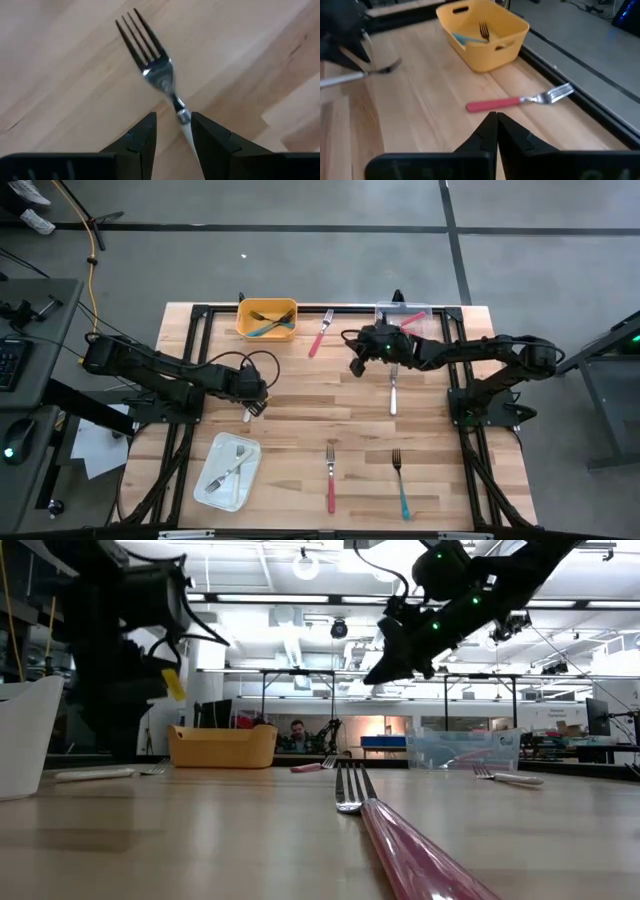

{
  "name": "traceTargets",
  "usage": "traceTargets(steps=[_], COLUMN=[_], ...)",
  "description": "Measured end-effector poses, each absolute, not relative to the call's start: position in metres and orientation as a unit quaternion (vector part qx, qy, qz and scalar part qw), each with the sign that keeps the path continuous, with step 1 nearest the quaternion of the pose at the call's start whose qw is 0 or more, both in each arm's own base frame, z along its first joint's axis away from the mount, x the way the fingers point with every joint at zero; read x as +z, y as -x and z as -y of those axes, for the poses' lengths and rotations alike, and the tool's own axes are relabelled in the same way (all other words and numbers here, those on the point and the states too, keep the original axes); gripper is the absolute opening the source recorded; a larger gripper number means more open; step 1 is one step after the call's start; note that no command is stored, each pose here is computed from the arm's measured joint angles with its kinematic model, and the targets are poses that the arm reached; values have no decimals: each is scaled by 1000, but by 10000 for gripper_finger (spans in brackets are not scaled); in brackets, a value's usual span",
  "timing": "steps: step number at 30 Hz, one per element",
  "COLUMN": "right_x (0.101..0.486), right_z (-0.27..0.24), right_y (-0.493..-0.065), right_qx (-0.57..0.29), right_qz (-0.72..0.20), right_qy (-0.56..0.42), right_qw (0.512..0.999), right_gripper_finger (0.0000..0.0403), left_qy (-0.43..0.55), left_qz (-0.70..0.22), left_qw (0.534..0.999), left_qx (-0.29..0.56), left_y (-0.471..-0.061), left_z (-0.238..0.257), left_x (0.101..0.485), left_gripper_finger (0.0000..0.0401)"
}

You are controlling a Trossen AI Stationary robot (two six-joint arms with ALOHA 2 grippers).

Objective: Sort silverware by color (type)
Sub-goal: Put the white fork into the white bin

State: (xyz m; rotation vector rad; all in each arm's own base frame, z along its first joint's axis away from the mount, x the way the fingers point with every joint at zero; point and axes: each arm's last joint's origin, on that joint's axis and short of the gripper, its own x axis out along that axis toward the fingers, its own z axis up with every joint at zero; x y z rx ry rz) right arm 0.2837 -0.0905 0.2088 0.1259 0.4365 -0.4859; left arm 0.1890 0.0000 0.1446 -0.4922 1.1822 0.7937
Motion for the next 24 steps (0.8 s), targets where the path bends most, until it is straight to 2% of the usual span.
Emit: traceTargets(steps=[6, 19, 24], right_x=[220, 225, 225], right_z=[93, 93, 93], right_y=[-289, -291, -291], right_qx=[-238, -239, -239], right_qz=[-198, -190, -190], right_qy=[-55, -60, -61], right_qw=[949, 950, 950], right_gripper_finger=[1, 1, 0], left_qy=[236, 198, 173], left_qz=[-520, -571, -589], left_qw=[747, 721, 724], left_qx=[341, 339, 314], left_y=[-191, -194, -197], left_z=[-4, -14, -14], left_x=[137, 122, 124], left_gripper_finger=[115, 115, 81])
